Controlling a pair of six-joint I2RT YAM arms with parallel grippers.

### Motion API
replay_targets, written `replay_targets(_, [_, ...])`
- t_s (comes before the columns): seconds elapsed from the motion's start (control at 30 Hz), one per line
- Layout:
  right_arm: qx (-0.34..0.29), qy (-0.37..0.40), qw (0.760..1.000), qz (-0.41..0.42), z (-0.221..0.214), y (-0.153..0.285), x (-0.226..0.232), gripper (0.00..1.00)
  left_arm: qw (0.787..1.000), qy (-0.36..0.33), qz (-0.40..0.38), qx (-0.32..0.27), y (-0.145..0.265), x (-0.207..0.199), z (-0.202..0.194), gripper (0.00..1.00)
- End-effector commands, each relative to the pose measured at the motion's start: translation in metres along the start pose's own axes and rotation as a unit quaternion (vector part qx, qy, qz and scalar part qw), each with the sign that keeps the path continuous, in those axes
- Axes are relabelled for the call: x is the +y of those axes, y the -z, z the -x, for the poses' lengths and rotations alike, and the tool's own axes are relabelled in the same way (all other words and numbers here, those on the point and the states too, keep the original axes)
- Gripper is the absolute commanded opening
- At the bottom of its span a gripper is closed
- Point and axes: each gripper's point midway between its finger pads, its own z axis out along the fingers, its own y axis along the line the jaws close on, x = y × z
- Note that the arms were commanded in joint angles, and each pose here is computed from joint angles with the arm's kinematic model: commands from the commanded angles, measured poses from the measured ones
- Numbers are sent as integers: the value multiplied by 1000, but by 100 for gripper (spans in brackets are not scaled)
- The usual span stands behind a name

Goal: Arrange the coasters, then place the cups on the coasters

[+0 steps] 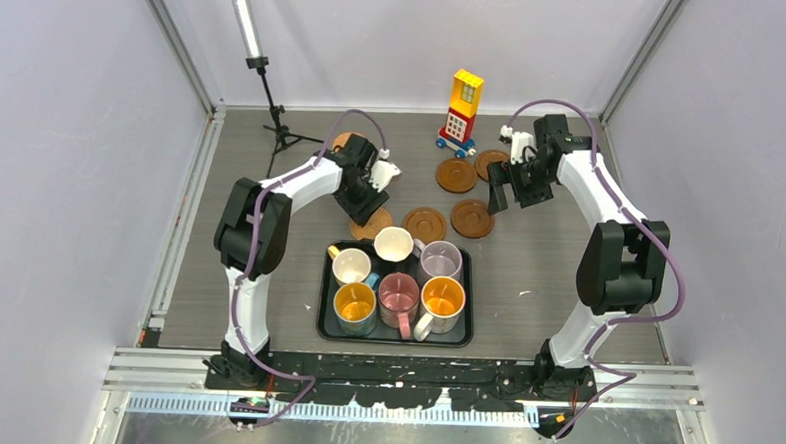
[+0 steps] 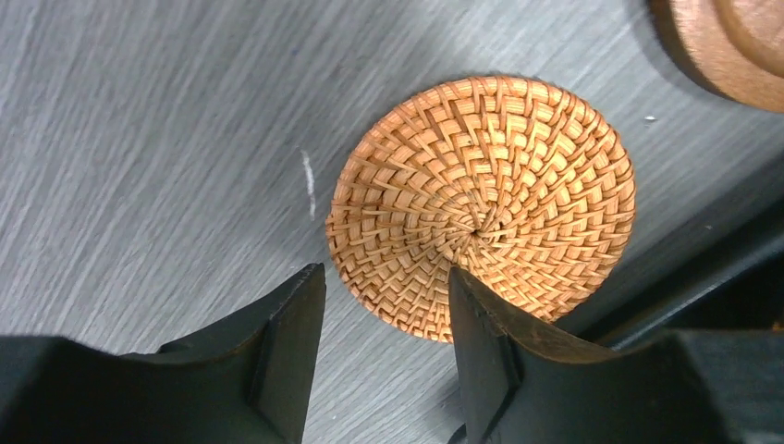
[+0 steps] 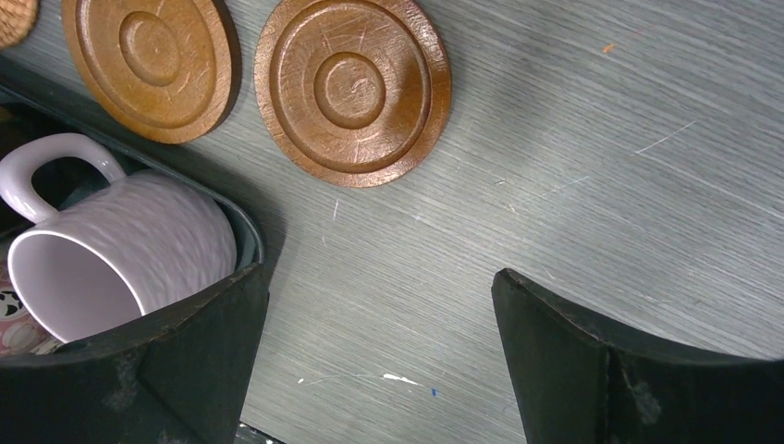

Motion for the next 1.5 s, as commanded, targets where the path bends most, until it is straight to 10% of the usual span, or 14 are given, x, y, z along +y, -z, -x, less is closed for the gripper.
replay_targets(0.0, [-13, 13, 1000, -19, 11, 8, -7, 95, 996, 44, 66, 38, 2, 39, -20, 52])
replay_targets(0.67, [-15, 0, 1000, 11, 14, 2, 3, 95, 954, 245, 159, 74, 86, 193, -189, 49])
replay_targets(1.13, [-20, 1, 1000, 6, 11, 8, 5, 94, 936, 288, 199, 44, 106, 242, -193, 48])
replay_targets(1.47, [-27, 7, 1000, 0, 11, 15, 5, 94, 946, 278, 160, -46, 161, 207, -144, 53])
